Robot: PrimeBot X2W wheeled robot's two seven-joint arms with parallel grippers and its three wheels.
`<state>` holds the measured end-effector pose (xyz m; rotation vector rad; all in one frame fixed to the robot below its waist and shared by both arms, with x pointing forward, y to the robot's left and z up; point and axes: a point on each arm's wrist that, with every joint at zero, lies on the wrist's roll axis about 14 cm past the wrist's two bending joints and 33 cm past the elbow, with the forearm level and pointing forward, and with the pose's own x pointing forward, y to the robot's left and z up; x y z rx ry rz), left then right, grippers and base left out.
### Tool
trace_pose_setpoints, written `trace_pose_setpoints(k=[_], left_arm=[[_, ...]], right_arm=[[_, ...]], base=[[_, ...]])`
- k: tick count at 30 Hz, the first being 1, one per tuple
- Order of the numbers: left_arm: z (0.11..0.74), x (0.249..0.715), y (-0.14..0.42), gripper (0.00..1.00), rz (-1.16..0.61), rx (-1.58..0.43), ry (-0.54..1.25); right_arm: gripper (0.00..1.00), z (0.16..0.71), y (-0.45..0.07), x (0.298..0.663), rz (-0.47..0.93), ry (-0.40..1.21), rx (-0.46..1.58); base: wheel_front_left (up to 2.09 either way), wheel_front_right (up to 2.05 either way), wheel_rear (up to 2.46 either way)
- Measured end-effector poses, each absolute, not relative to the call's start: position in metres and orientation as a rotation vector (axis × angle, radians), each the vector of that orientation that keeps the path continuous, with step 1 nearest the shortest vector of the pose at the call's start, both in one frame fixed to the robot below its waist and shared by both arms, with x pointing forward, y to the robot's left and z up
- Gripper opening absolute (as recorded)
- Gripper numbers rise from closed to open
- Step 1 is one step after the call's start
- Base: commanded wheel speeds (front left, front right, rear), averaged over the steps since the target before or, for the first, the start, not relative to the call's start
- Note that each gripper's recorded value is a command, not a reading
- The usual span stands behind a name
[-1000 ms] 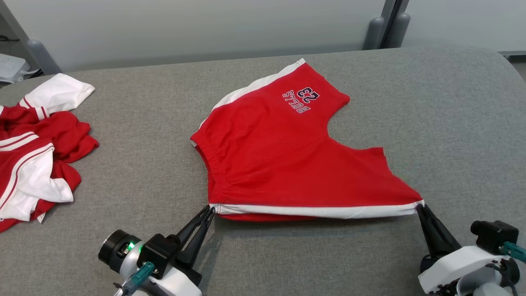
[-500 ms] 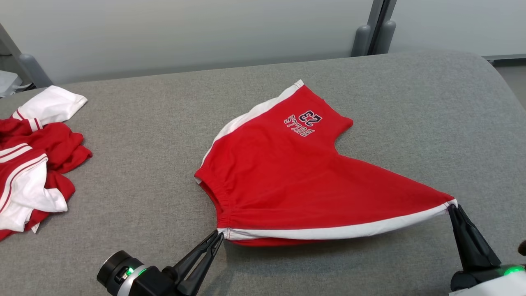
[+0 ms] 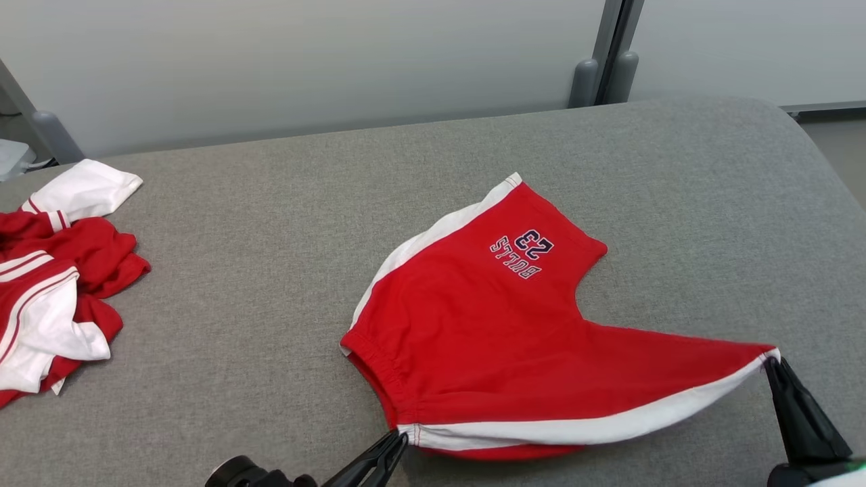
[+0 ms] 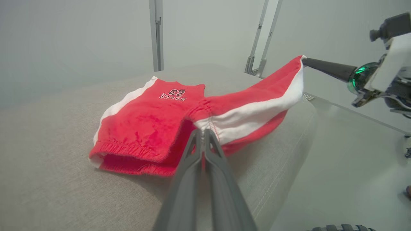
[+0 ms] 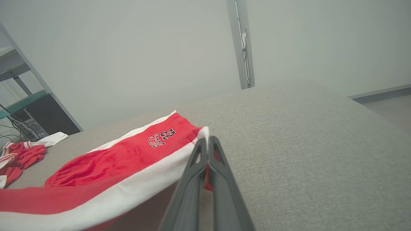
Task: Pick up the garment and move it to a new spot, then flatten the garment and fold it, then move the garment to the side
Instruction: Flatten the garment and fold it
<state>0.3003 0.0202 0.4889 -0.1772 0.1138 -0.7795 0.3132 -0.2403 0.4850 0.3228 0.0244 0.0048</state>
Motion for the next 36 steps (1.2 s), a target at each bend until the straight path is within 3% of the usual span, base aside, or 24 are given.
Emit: trace_pose_setpoints(k=[13, 19, 28, 36], left_arm=[[0.483, 0.341, 0.007, 0.0, -0.739, -0.327, 0.126], [0.48, 0.375, 0.018, 0.0, -0.637, -0.474, 0.147], [0.461, 0.422, 0.035, 0.0, -0.551, -0.469, 0.17], [0.437, 0.437, 0.057, 0.0, -0.429, -0.487, 0.21]], right_arm=[[0.0, 0.471, -0.236, 0.398, 0.0, 0.061, 0.282], [0.0, 0.478, -0.217, 0.45, 0.066, 0.06, 0.221], [0.0, 0.47, -0.181, 0.523, 0.176, 0.102, 0.132], [0.0, 0.445, -0.138, 0.555, 0.288, 0.18, 0.092]], base=[[0.0, 0.0, 0.0], [0.0, 0.0, 0.0], [0.0, 0.0, 0.0], [0.0, 0.0, 0.0]])
